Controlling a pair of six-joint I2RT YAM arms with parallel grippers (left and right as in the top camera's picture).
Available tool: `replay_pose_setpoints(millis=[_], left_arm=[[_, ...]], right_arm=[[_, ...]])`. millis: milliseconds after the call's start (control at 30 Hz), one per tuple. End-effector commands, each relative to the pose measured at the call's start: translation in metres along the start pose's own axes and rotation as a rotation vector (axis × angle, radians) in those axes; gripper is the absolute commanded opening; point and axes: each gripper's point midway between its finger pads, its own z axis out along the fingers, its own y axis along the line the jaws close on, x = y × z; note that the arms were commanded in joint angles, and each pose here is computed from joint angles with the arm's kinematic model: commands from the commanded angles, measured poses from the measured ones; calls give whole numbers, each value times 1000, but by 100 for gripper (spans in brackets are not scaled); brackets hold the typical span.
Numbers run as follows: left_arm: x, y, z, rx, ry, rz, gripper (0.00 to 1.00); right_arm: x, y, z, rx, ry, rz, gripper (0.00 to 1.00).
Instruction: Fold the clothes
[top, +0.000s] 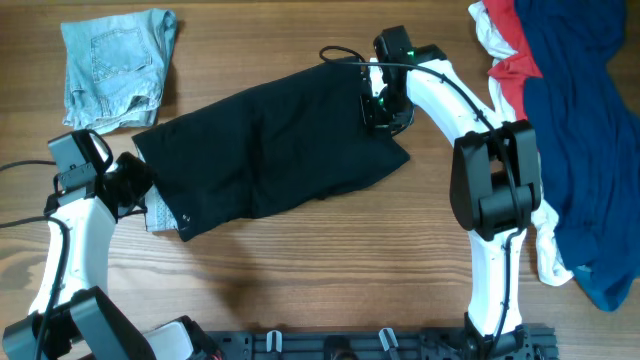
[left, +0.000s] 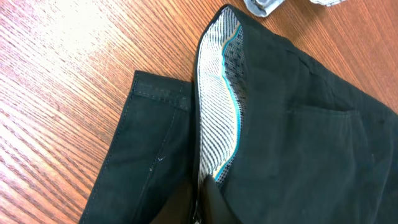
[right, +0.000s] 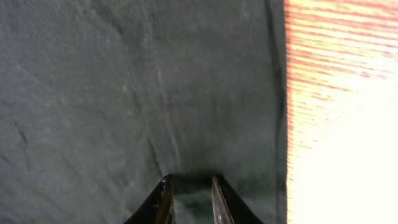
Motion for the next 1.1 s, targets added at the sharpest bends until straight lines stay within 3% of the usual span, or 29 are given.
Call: replay_pose_setpoints(millis=[0, 33, 67, 133, 167, 200, 300, 633, 667, 700, 733, 767, 800, 867, 967, 1067], left_arm=[[8, 11, -1, -45, 29, -2, 47], [13, 16, -2, -68, 49, -7, 70], [19, 22, -2, -97, 72, -12, 81], [26, 31, -4, -141, 94, -16, 91], [26, 33, -4, -154, 95, -15, 97], [24, 31, -4, -145, 86, -1, 100], [21, 23, 0, -101, 85, 43, 100], [20, 1, 11, 22, 99, 98, 100], [23, -1, 12, 22, 109, 105, 100], [26, -2, 15, 21, 121, 111, 100], [29, -3, 17, 20, 131, 116, 100], [31, -3, 20, 17, 141, 118, 100], [33, -2, 22, 14, 151, 117, 100], [36, 1, 25, 5, 167, 113, 100], [36, 1, 26, 5, 167, 112, 100], [36, 1, 26, 5, 167, 113, 99]], right_arm=[[-4, 10, 4, -75, -10, -65, 27], [-5, 10, 4, -75, -16, -67, 28], [-7, 10, 4, -75, -22, -68, 28], [-9, 5, 4, -45, -31, -66, 27], [-10, -2, 4, -7, -37, -62, 16], [-10, -10, 5, 22, -36, -56, 9], [-1, -32, 13, 38, -13, -14, 5], [17, -88, 10, -7, 35, 127, 7], [16, -80, 9, -74, 30, 87, 12], [14, -67, 7, -154, 19, 27, 26], [13, -57, 6, -213, 11, -20, 50], [12, -48, 4, -260, 5, -44, 63], [11, -44, 3, -287, 0, -46, 70], [5, -28, -3, -382, -32, -51, 72], [4, -20, 1, -370, -29, -52, 70], [7, -36, 18, -128, -2, -3, 66]])
